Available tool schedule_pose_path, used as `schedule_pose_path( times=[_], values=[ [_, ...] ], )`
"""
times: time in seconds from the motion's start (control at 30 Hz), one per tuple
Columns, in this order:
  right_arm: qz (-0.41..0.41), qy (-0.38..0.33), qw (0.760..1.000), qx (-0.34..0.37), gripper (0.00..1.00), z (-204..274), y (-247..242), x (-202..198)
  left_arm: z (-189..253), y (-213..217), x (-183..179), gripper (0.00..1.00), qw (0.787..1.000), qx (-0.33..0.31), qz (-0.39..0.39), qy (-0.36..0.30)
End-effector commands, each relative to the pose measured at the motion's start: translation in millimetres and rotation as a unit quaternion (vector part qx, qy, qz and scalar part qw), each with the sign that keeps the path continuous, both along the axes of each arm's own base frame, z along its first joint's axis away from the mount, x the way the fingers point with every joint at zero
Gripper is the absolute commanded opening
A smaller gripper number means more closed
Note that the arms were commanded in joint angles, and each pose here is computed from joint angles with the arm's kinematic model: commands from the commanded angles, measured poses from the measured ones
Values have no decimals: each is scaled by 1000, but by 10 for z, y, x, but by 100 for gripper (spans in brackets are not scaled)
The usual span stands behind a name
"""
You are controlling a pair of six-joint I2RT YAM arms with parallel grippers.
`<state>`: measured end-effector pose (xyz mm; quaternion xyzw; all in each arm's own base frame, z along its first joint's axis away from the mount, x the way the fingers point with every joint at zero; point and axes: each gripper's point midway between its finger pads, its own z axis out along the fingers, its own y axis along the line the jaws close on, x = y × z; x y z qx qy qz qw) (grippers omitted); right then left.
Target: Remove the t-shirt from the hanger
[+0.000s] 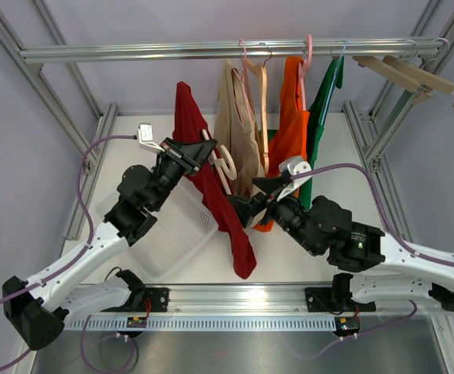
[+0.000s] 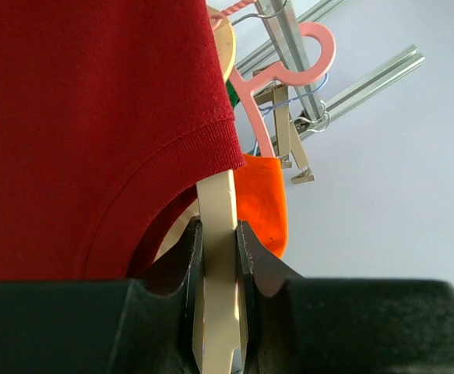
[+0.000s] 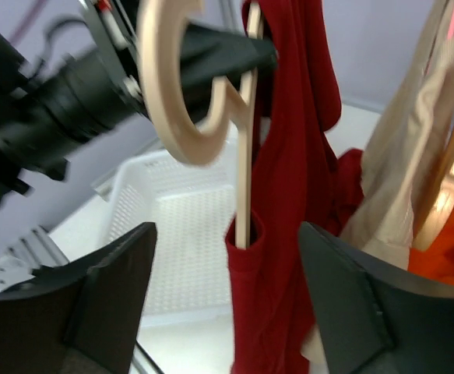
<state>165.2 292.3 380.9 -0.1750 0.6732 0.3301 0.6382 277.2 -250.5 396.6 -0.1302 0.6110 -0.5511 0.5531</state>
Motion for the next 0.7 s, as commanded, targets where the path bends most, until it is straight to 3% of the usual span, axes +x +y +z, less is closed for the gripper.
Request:
schedule_pose_path(
  times=[0.0, 0.13, 0.17, 0.2, 0.47, 0.67],
  values=[
    [40, -5, 999, 11, 87, 249, 17, -136, 389, 101, -107, 0, 998, -34, 2, -50],
    [0, -29, 1000, 7, 89, 437, 9, 4, 395, 48, -174, 0, 998, -42, -23, -48],
    [-10, -32, 999, 3, 87, 459, 52, 48, 397, 45, -194, 0, 997, -45, -27, -48],
    [-34, -39, 999, -4, 77, 501, 43, 127, 400, 24, -230, 0, 997, -45, -39, -48],
    [-69, -42, 996, -26, 68, 553, 247, 283, 349, -33, -288, 0, 997, -41, -62, -36],
    [-105, -56, 992, -50, 44, 532, 224, 385, 317, -23, -304, 0, 997, -33, -61, -36]
  ],
)
